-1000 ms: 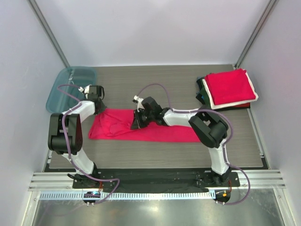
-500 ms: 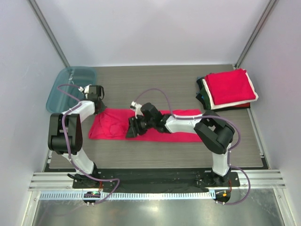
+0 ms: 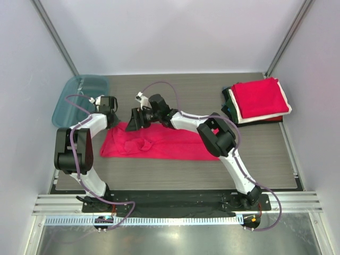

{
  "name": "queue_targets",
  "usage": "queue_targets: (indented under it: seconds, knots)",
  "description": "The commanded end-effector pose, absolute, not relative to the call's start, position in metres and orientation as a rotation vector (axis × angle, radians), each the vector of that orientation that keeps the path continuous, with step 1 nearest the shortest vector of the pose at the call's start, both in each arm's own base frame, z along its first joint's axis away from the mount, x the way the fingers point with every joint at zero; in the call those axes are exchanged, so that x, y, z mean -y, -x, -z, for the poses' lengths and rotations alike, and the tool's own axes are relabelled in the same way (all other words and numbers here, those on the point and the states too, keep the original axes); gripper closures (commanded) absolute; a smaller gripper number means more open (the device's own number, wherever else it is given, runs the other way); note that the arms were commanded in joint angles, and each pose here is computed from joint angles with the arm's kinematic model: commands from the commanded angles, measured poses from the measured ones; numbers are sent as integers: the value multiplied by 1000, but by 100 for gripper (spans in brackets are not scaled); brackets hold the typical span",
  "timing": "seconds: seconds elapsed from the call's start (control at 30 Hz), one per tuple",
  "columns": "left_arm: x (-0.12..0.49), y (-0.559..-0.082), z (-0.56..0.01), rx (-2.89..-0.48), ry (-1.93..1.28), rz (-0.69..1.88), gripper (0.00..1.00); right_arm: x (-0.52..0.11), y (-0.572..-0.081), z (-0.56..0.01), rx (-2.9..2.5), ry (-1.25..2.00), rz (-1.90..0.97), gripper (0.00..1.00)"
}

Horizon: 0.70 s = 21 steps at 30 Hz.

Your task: Fold and stack the t-shirts

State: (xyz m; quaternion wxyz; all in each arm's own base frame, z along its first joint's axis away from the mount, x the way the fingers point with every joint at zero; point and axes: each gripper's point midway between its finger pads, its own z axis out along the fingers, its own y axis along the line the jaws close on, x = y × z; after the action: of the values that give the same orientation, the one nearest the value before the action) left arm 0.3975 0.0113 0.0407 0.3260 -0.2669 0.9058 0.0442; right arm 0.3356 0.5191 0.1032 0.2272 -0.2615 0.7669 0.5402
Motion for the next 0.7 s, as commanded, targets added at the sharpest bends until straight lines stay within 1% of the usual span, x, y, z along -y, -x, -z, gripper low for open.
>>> queue_targets:
  seconds: [0.0, 0.03, 0.23, 0.47, 0.5, 0.57, 0.67]
  knots:
    - [-13, -412, -51, -2330, 694, -96, 100, -533, -324, -120, -2072, 805, -1637, 19]
    - [-13, -412, -51, -2332, 694, -95, 100, -534, -324, -111, -2082, 811, -1648, 19]
    - [-14, -412, -49, -2333, 698, -99, 100, -536, -313, -104, -2090, 866, -1743, 19]
    - [-16, -412, -49, -2335, 703, -95, 100, -518, -290, -78, -2164, 882, -1792, 19]
    - [-16, -413, -49, -2333, 705, -95, 100, -518, -285, -86, -2135, 903, -1805, 19]
    - [-17, -413, -49, -2332, 708, -95, 100, -512, -276, -81, -2144, 918, -1788, 19]
    - [-17, -413, -49, -2334, 709, -92, 100, -503, -267, -87, -2131, 954, -1769, 19]
